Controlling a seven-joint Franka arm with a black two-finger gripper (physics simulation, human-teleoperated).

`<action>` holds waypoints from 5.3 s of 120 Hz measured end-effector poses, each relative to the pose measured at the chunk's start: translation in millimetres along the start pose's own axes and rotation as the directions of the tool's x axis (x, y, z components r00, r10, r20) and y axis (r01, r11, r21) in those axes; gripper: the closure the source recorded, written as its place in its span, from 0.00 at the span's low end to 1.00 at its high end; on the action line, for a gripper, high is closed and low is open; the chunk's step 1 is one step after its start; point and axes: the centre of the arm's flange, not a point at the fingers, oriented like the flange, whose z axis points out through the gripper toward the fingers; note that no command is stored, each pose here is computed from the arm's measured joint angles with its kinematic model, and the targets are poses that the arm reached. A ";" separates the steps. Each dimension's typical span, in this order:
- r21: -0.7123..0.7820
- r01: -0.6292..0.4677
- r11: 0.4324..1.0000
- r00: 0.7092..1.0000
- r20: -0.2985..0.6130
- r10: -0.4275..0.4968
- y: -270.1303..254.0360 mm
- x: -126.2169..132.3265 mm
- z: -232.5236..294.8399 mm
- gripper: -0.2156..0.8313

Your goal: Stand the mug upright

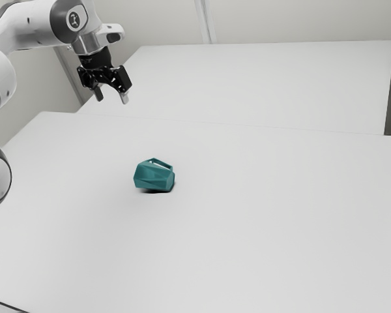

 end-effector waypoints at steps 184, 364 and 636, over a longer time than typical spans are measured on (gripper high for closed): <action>-0.654 0.033 0.756 0.988 -0.095 -0.125 -121.7 -8.4 260.4 0.21; -0.503 -0.335 0.797 0.940 -0.237 0.246 -31.6 -11.1 153.6 0.94; 0.015 -0.018 1.000 0.991 -0.136 0.020 40.9 -14.5 11.6 0.21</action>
